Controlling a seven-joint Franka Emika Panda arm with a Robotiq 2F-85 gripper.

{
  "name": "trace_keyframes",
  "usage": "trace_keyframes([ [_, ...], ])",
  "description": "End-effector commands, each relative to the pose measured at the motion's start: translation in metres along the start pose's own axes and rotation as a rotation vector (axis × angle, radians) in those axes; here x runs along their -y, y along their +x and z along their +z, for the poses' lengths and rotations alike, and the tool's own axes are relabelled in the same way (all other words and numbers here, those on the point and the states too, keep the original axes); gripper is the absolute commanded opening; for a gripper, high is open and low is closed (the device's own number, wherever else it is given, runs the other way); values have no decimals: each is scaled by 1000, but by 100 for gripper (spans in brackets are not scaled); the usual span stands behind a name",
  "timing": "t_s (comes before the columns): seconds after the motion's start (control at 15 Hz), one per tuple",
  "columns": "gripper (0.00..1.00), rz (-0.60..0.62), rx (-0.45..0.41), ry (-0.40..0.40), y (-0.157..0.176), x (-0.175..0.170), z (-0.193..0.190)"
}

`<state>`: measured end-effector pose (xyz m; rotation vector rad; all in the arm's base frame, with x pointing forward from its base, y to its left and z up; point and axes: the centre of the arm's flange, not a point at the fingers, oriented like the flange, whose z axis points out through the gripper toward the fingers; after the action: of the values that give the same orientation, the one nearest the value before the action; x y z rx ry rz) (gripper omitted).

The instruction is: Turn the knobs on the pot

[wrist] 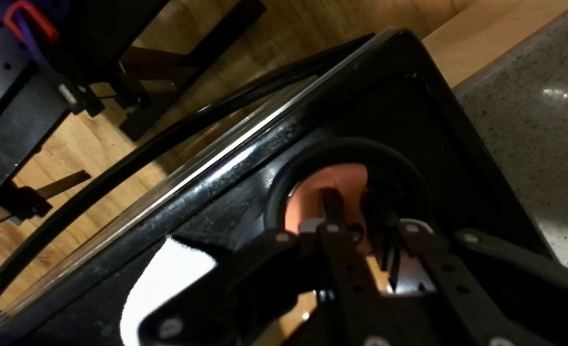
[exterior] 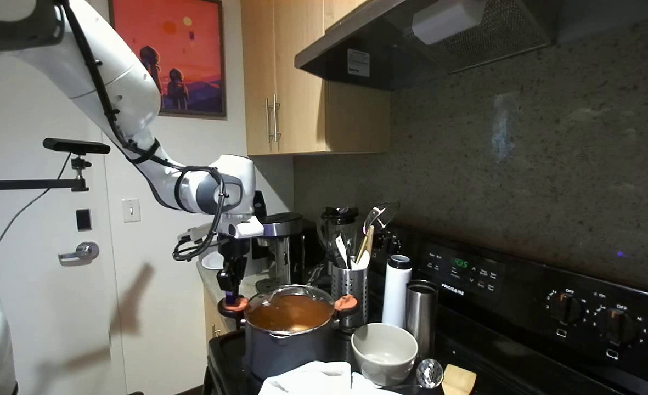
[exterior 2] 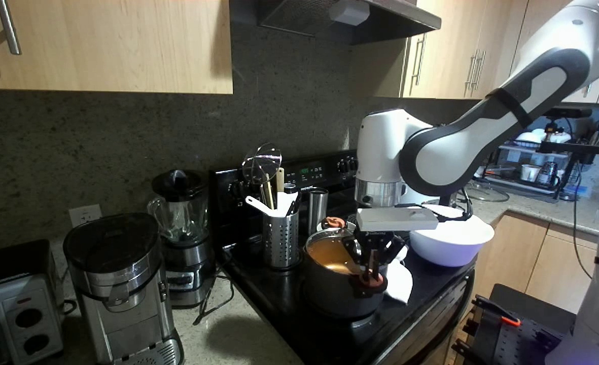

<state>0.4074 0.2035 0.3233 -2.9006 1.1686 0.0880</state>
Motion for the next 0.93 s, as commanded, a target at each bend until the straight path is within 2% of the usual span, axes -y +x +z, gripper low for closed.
trace_keyframes([
  [0.0,5,119,-57,-18,0,8,0],
  [0.53,5,322,-98,-7,0,16,0],
  [0.87,5,397,-94,11,1,21,2],
])
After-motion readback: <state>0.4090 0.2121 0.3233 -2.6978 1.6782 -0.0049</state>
